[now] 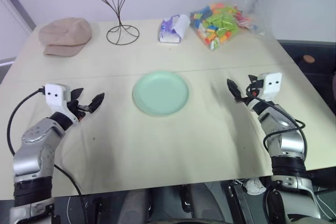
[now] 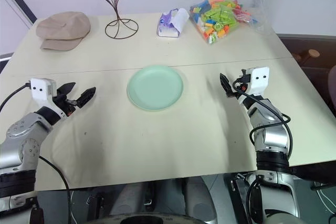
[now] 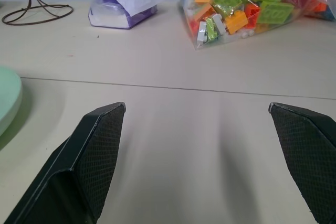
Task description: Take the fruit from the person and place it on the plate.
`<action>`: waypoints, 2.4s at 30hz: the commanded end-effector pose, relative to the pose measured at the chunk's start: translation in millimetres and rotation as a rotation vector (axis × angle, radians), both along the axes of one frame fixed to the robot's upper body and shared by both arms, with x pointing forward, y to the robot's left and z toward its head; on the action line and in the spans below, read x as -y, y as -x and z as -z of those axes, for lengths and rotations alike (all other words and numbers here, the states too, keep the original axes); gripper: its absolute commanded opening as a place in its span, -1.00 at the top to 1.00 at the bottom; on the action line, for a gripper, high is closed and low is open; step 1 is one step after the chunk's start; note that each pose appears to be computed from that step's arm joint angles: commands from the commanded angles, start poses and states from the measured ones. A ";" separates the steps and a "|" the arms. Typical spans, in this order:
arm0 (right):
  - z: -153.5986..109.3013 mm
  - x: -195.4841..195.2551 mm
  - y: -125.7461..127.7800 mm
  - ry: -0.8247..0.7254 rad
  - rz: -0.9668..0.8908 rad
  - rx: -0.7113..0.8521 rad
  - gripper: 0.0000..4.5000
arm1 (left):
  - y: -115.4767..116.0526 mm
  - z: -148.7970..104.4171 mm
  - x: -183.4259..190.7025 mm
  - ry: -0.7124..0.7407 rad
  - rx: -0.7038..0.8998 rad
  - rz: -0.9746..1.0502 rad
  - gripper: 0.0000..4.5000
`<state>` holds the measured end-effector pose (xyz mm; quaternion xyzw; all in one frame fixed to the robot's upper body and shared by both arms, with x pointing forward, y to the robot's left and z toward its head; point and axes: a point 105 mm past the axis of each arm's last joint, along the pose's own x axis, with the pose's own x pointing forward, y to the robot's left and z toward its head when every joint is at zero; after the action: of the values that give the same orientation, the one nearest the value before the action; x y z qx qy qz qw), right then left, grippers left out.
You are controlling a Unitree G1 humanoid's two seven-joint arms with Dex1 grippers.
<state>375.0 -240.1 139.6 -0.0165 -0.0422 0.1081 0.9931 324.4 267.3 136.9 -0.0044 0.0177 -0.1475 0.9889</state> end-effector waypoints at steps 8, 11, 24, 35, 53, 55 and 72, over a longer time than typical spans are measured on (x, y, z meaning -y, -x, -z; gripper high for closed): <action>-15.1 -1.0 1.6 0.014 -0.003 0.054 -0.99 | 0.1 -16.1 -2.9 -0.010 0.067 -0.014 -1.00; -15.4 -1.2 1.7 0.015 -0.002 0.054 -0.99 | 0.3 -16.4 -4.3 -0.011 0.068 -0.018 -1.00; -13.6 1.2 3.0 0.018 0.006 0.051 -0.99 | -0.5 -16.7 -6.5 -0.019 0.071 -0.027 -1.00; -13.8 -0.1 2.2 0.021 0.000 0.049 -0.99 | 0.9 -17.5 -7.4 -0.015 0.076 -0.034 -1.00; -12.4 -0.2 3.7 0.020 0.004 0.045 -0.99 | 0.4 -16.9 -8.4 -0.022 0.071 -0.034 -1.00; -12.2 0.1 4.0 0.020 0.006 0.044 -0.99 | 0.5 -16.7 -8.4 -0.022 0.070 -0.033 -1.00; -11.5 -0.9 2.1 0.022 -0.003 0.041 -0.99 | 2.9 -25.1 -21.3 -0.053 0.082 -0.053 -1.00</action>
<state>372.5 -239.9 136.2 -0.0188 -0.0374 0.1068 0.9934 323.8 277.3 145.0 0.0128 0.0097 -0.1342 0.9908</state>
